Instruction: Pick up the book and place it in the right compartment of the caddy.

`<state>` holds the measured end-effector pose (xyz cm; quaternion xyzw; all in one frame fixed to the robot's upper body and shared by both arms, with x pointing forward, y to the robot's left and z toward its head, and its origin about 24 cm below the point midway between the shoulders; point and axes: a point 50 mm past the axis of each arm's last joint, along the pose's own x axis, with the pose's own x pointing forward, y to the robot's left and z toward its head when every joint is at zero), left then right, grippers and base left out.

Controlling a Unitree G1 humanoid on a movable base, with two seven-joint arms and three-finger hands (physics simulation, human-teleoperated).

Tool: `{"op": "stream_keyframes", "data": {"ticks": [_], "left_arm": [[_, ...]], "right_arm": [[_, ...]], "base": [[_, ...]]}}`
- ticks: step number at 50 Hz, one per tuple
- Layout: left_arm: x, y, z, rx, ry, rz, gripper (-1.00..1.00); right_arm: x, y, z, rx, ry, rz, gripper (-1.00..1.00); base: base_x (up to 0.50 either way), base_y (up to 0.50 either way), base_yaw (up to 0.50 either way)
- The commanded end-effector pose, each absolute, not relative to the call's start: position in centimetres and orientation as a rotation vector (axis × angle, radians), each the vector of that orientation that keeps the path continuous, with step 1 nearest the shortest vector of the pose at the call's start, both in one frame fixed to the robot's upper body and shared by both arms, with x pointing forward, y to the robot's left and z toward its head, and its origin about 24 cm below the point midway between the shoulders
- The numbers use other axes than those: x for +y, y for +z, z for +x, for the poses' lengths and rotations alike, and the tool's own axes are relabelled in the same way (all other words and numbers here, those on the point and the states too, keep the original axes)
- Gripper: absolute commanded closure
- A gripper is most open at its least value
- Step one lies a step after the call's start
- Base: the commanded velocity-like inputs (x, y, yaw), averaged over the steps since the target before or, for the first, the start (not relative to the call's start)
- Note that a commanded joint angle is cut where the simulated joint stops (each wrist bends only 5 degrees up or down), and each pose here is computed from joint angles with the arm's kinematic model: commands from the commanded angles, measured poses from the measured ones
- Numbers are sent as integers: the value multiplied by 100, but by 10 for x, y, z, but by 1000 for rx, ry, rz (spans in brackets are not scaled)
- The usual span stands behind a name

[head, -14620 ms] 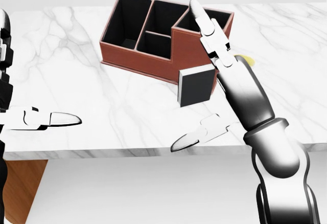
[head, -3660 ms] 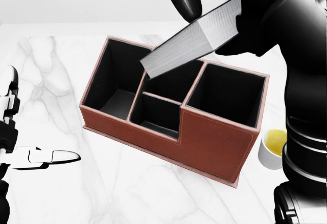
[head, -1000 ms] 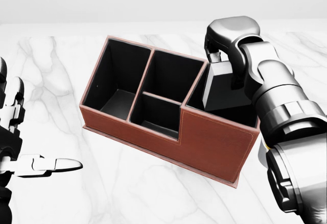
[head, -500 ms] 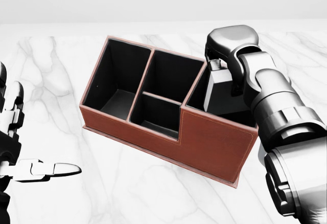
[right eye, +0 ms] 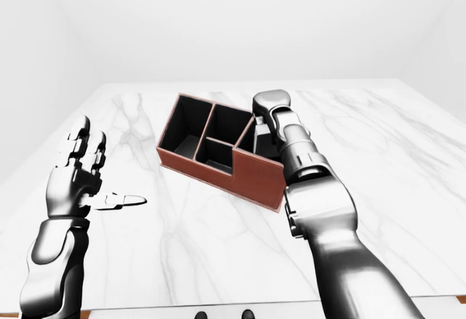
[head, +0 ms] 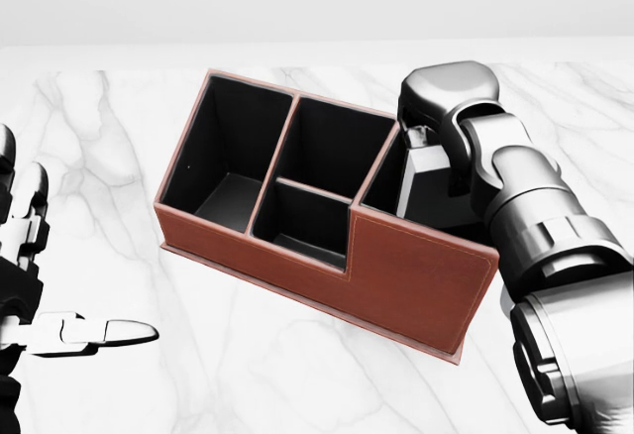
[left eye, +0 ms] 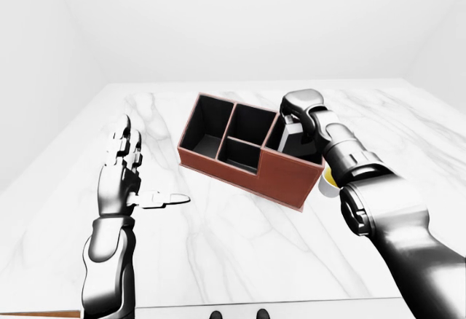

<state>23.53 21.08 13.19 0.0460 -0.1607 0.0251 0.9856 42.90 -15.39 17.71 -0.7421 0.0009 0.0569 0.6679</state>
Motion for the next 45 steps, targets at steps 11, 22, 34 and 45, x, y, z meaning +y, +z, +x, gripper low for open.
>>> {"op": "stream_keyframes", "data": {"ticks": [11, 22, 34, 45], "left_arm": [[209, 133, 234, -328, 43, 97, -100], [208, 136, 233, -343, 43, 100, -100], [208, 138, 231, -352, 45, 101, -100], [207, 140, 231, -363, 42, 102, -100]], "right_arm": [[-153, 188, 430, -56, 80, -1713, -100], [-153, 197, 432, -72, 65, -1714, -100], [-155, 203, 432, -73, 55, -1713, -100], [-155, 218, 433, -87, 37, -1702, -100]], "base": [[0, 0, 0], [0, 0, 0], [0, 0, 0], [0, 0, 0]]}}
